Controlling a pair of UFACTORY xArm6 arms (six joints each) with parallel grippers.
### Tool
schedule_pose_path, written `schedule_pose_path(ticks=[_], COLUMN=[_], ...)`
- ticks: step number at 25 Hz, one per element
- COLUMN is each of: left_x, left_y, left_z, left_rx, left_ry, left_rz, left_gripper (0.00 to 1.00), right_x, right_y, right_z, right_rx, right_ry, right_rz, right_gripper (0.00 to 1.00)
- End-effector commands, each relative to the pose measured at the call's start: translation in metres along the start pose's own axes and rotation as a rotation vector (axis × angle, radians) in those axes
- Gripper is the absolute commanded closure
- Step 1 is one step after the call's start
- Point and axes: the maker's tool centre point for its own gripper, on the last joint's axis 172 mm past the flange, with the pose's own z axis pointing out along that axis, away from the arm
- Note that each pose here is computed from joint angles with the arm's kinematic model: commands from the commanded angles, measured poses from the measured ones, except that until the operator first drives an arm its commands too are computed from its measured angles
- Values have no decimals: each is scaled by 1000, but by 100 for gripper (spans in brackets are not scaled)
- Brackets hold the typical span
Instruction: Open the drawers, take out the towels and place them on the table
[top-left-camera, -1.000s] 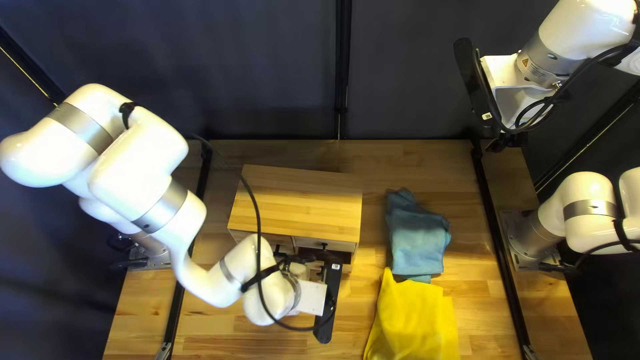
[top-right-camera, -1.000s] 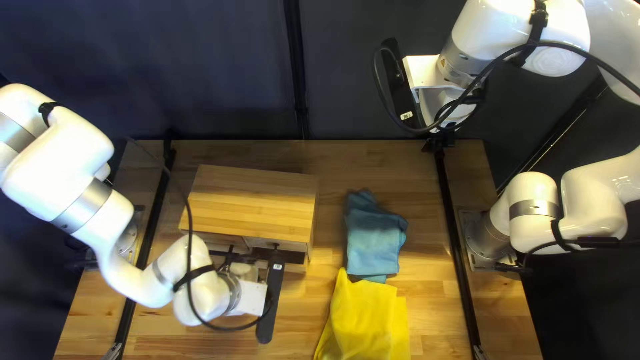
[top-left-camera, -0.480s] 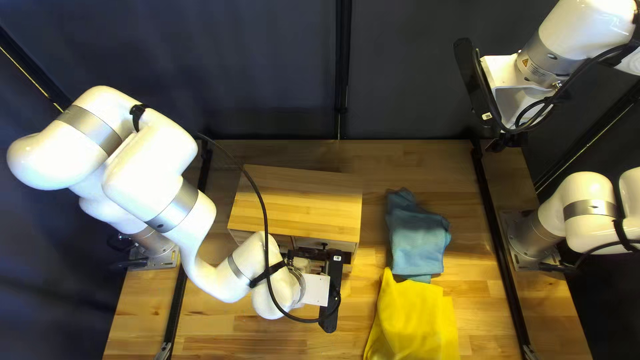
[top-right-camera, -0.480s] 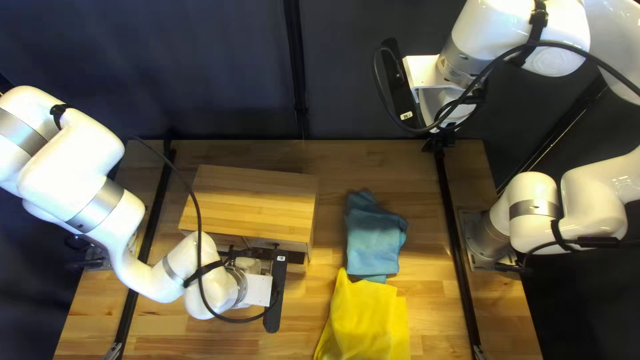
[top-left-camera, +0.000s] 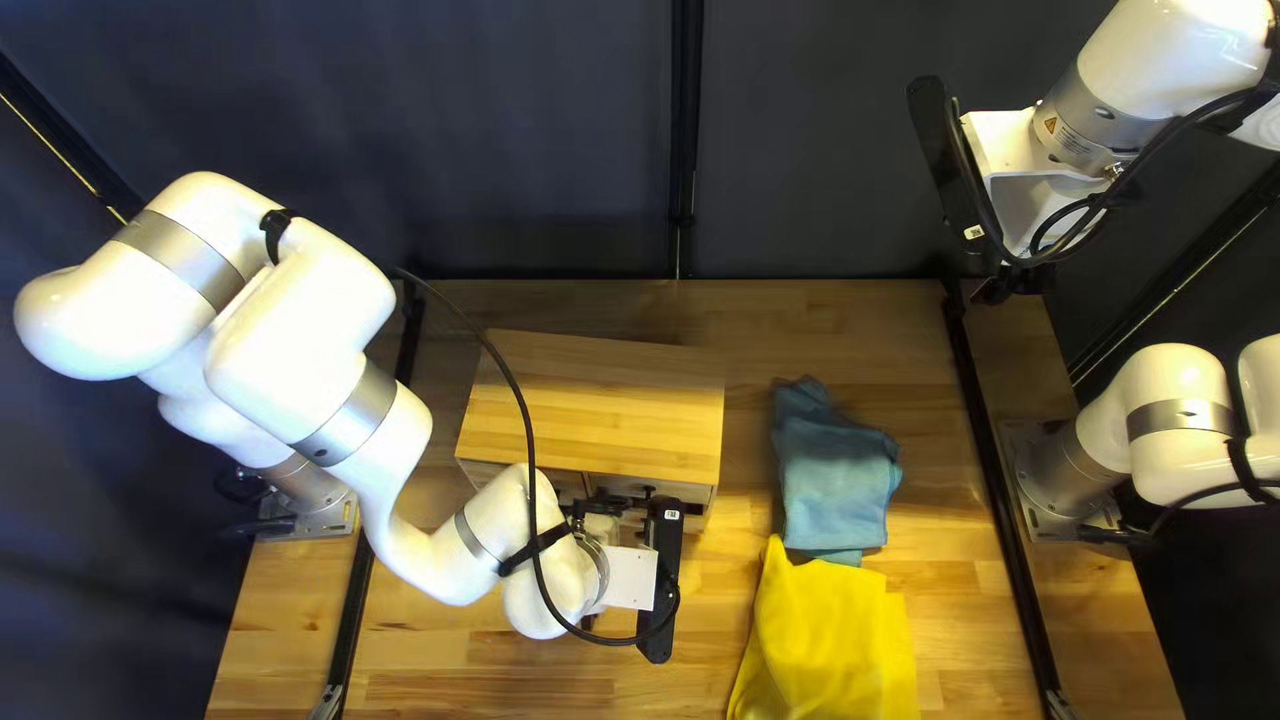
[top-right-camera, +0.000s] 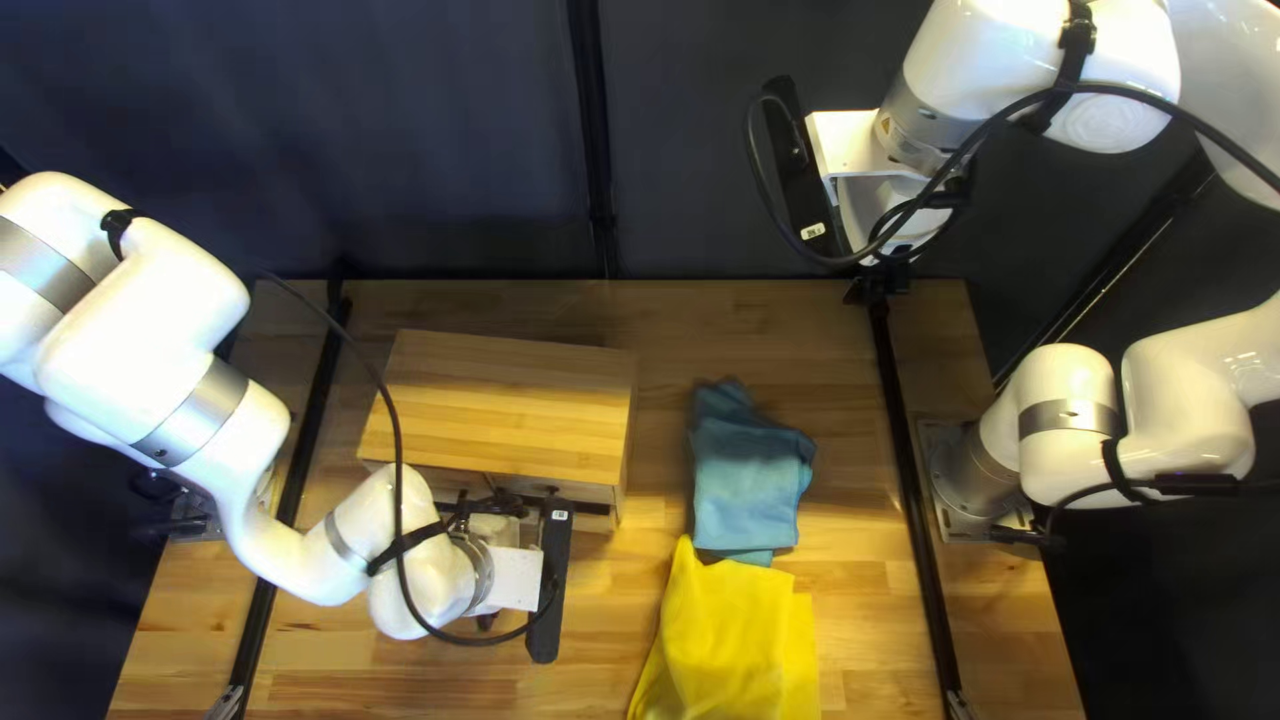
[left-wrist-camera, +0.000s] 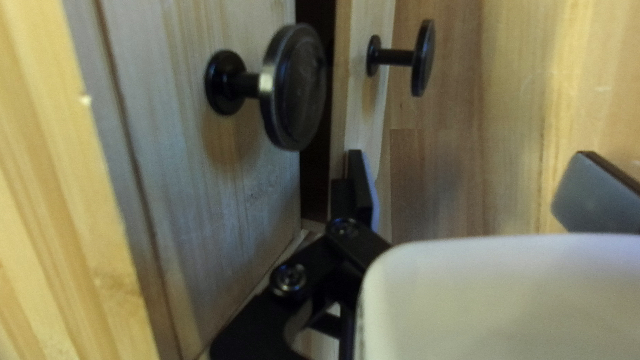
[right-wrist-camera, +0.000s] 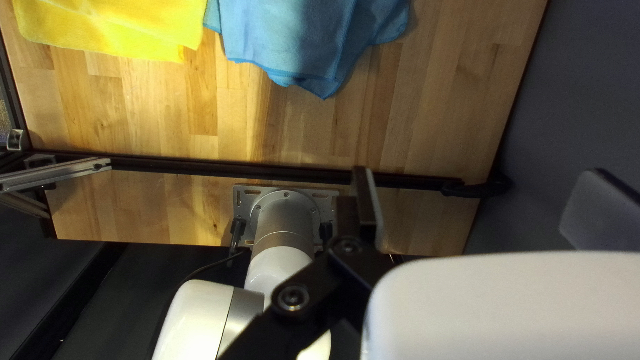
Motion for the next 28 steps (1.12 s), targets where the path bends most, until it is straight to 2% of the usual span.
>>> schedule_pose_path(ticks=[1, 5, 9, 10, 11, 18, 25, 26, 27, 28], left_x=[-2, -9, -6, -2, 1, 15, 14, 13, 11, 10], left_y=[14, 38, 38, 35, 32, 3, -5, -5, -5, -6], left_z=[-9, -36, -34, -28, -24, -2, 7, 7, 8, 8], left_rx=[-5, -16, -27, -31, -35, -40, -33, -33, -32, -32], left_ry=[2, -6, -9, -10, -11, -10, -24, -28, -32, -35], left_rz=[8, 30, 35, 34, 34, 21, 7, 6, 3, 0], left_gripper=[0, 0, 0, 12, 100, 100, 100, 28, 4, 0], right_x=[0, 0, 0, 0, 0, 0, 0, 0, 0, 0], right_y=[0, 0, 0, 0, 0, 0, 0, 0, 0, 0], right_z=[0, 0, 0, 0, 0, 0, 0, 0, 0, 0], right_rx=[0, 0, 0, 0, 0, 0, 0, 0, 0, 0], right_ry=[0, 0, 0, 0, 0, 0, 0, 0, 0, 0], right_rz=[0, 0, 0, 0, 0, 0, 0, 0, 0, 0], right_gripper=[0, 0, 0, 0, 0, 0, 0, 0, 0, 0])
